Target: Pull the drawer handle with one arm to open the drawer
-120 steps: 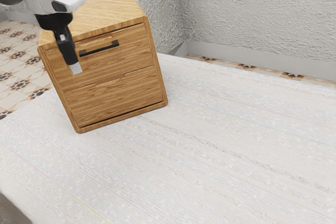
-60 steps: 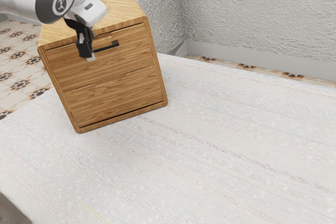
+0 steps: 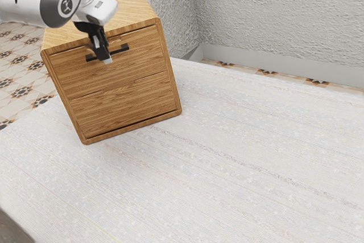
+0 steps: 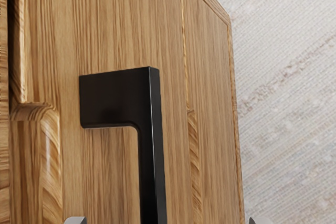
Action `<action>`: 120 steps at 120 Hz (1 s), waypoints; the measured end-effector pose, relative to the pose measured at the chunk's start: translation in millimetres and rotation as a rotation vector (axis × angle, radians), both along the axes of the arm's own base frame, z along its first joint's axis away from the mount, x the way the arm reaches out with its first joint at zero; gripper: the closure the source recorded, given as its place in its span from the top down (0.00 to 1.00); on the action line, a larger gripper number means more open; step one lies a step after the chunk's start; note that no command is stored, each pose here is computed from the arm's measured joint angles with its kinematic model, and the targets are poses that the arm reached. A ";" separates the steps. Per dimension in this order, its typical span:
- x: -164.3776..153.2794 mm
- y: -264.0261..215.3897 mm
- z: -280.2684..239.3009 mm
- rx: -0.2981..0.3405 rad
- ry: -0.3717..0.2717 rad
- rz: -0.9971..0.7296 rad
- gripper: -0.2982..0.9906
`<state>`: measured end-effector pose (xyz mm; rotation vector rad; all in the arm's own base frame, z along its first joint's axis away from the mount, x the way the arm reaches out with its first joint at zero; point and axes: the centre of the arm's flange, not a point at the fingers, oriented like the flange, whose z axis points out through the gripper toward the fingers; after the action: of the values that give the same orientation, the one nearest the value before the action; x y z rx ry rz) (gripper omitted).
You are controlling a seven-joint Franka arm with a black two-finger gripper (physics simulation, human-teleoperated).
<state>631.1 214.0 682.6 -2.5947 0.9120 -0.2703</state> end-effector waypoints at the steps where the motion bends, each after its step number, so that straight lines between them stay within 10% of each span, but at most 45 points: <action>1: 0.3 -0.1 -0.2 0.000 -0.001 0.001 0.51; 18: 7.5 0.4 -12.4 -0.011 0.001 0.022 0.60; 50: 10.9 -7.3 -14.6 -0.023 -0.012 0.046 0.22; 120: -46.9 -54.7 -10.7 0.108 0.046 0.040 0.18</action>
<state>584.2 159.3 672.0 -2.5255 0.8648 -0.1467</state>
